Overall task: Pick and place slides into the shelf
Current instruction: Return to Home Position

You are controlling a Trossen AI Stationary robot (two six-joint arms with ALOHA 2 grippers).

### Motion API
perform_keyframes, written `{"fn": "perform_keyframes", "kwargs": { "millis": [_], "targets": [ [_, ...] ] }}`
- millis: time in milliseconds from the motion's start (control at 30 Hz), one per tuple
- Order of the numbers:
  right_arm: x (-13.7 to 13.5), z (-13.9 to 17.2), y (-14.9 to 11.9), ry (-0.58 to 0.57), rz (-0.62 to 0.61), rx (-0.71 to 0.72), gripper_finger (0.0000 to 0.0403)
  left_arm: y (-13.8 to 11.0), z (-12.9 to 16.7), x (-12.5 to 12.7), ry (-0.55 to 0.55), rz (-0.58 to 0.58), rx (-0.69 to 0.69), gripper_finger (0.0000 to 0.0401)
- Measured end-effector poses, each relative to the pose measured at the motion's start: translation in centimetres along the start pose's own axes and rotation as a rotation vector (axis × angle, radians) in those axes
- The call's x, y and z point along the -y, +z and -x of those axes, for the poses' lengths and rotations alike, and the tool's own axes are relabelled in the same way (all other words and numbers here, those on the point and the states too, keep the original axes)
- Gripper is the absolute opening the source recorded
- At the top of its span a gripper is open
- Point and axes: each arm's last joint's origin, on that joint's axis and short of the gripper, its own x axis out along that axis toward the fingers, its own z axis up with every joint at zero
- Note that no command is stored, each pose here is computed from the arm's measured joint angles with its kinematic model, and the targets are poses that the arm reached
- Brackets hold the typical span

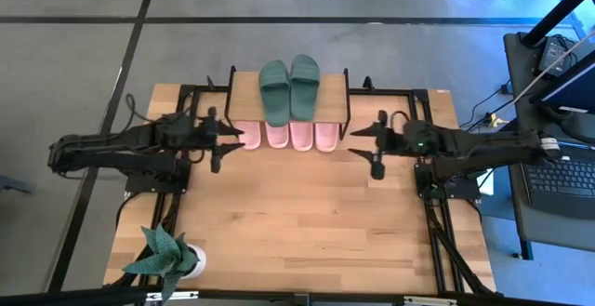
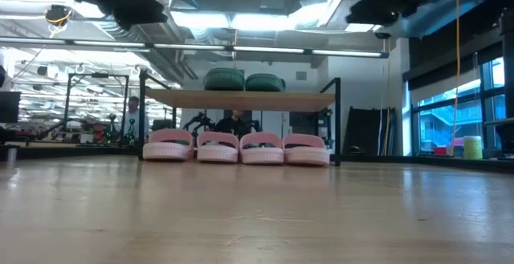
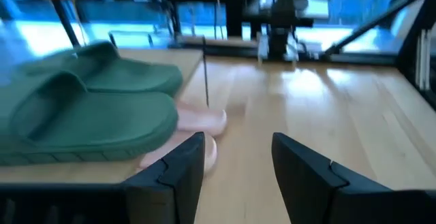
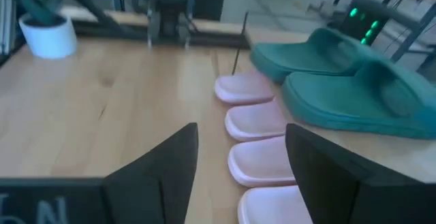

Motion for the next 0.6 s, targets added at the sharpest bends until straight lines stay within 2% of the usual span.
{"fn": "perform_keyframes", "kwargs": {
  "millis": [233, 600],
  "targets": [
    [0.7, 3.4, -3.6, -0.043, -0.046, 0.157, 0.0221, -2.8, 2.2, -0.2, 0.0, 0.008, 0.115, 0.0163],
    [0.7, 6.2, -6.8, -0.004, -0.064, 0.301, 0.0221, -5.6, 3.5, -0.2, -0.007, 0.016, 0.201, 0.0163]
  ]
}}
